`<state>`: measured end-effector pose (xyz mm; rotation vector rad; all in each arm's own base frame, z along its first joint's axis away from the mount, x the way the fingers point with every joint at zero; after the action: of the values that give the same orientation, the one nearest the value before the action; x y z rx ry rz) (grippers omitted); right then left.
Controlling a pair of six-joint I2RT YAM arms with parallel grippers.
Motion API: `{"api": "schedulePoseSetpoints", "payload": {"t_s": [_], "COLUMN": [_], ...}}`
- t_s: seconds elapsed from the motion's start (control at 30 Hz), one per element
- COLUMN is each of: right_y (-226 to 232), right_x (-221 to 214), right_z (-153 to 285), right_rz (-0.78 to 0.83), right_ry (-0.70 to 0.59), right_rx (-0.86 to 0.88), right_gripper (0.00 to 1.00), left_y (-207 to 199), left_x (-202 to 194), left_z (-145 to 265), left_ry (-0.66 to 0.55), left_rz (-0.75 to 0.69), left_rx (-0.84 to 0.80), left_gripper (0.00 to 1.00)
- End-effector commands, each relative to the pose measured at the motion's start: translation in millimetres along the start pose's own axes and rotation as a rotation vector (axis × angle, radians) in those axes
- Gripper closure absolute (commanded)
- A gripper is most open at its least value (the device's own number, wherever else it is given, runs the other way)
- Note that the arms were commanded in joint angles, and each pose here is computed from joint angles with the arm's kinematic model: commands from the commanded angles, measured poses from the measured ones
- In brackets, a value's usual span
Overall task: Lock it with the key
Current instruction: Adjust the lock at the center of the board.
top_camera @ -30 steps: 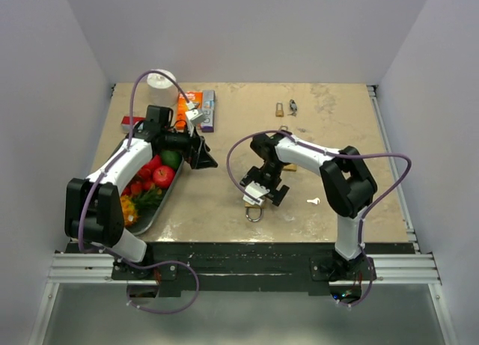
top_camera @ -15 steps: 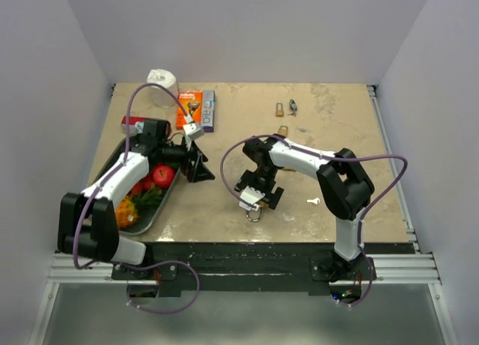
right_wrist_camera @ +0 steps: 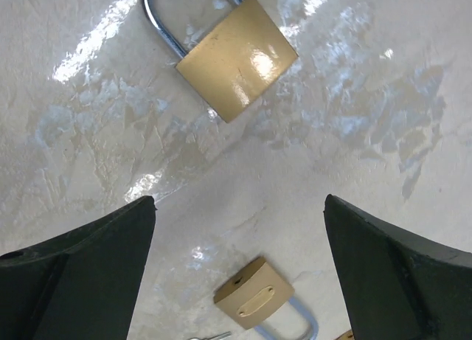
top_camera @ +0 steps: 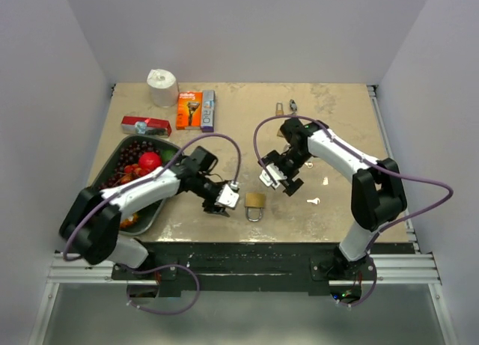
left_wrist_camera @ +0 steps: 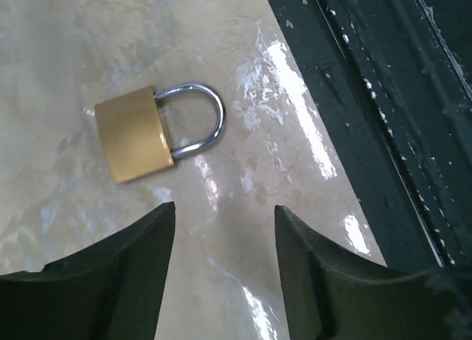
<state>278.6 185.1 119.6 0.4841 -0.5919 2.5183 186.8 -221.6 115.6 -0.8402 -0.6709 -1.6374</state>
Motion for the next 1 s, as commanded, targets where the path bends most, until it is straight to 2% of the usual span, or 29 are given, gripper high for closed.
{"api": "schedulePoseSetpoints", "payload": {"t_s": [0.0,0.03,0.13,0.23,0.57,0.97], "right_y": [-8.0,-4.6,8.9,22.9,43.7,51.0], "right_x": [7.0,7.2,6.7,8.0,-0.8,-2.3], "right_z": [27.9,31.9,43.4,51.2,66.8,77.6], "right_rz": [-0.197,-0.280,-0.393,-0.470,-0.659,-0.738], "right_ry": [-0.058,-0.071,-0.073,-0.069,-0.057,-0.028], "right_rx": [-0.183,-0.204,-0.256,-0.318,-0.438,-0.540], "right_gripper": [0.01,0.01,0.01,0.01,0.01,0.01], "left_y": [23.9,28.4,33.3,32.1,17.0,13.7], "left_x": [22.2,21.7,23.4,23.8,12.4,-4.4], "left_z": [-31.0,-39.0,-54.6,-68.2,-89.4,-114.2], "left_ry": [0.047,0.060,0.101,0.135,0.224,0.331], "left_rz": [-0.213,-0.232,-0.258,-0.296,-0.314,-0.286], "left_rx": [-0.104,-0.130,-0.168,-0.229,-0.365,-0.373], "left_gripper": [0.45,0.49,0.60,0.64,0.60,0.61]}}
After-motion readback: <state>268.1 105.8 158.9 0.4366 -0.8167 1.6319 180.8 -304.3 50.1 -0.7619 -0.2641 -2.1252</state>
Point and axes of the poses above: each gripper's point midway between its finger pads, its own z axis back along the fingers, its own y axis along the line the jaws close on, x = y × z, the point moved 4 cm from there along z, back along the fingers, and after that the axes turned 10 degrees about z, right-handed, at the moved point
